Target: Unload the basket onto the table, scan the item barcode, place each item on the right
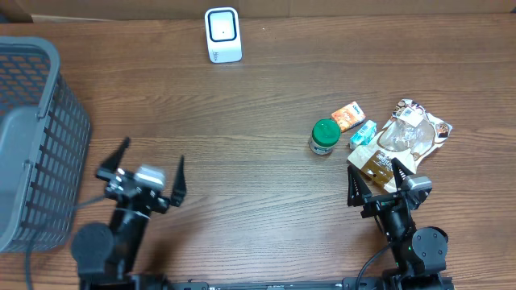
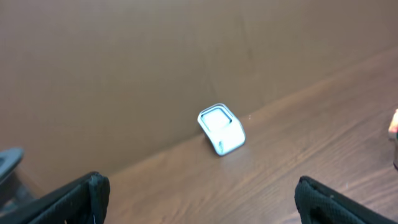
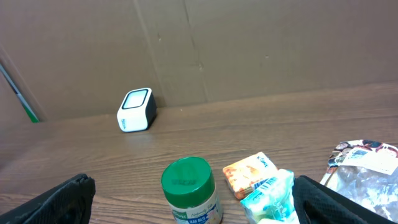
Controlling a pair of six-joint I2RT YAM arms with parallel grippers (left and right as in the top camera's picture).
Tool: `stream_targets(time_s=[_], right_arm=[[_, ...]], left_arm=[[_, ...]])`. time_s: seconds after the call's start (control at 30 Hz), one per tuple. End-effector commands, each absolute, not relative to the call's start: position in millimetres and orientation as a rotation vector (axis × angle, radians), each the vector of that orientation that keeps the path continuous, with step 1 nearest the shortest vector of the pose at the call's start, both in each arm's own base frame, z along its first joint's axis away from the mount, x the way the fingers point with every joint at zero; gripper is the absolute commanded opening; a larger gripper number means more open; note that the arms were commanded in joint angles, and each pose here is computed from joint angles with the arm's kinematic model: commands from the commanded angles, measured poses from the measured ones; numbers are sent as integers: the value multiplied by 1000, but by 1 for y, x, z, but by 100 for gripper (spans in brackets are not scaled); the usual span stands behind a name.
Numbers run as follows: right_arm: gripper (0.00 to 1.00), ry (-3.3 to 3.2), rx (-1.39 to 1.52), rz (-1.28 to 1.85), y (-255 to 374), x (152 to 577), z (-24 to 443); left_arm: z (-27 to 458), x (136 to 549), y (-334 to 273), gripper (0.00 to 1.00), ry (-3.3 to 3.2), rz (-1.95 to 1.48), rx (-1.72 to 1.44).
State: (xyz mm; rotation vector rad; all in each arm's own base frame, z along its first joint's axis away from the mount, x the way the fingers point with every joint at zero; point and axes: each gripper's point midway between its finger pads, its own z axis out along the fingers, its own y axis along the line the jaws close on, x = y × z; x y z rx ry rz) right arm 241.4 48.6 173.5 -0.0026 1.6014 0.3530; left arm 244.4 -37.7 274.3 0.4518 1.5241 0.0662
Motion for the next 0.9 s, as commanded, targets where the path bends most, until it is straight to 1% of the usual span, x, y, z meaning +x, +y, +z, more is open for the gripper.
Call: stream_targets(time_s=[0.0,0.1,0.23,0.3,0.4,0.57,0.87], right_arm=[[100,1598,5,339,46,242,171],[100,1598,5,339,46,242,171],[100,1598,5,340,46,242,171],[100,1598,5,340,46,242,171],[100,1598,5,340,46,242,171],[100,1598,5,339,46,242,171],[100,1598,5,339,46,242,171]], left_arm=[[248,239,-44,99,1440,69,476],[233,238,-35,99,1407,99,415],[217,241,-11,100,1443,88,199],[209,243,-5,99,1469,91,148],[197,245,-1,100,1497,109,139],[163,246,3,100,1614,123,128],[157,246,3,100,1640,118,131]])
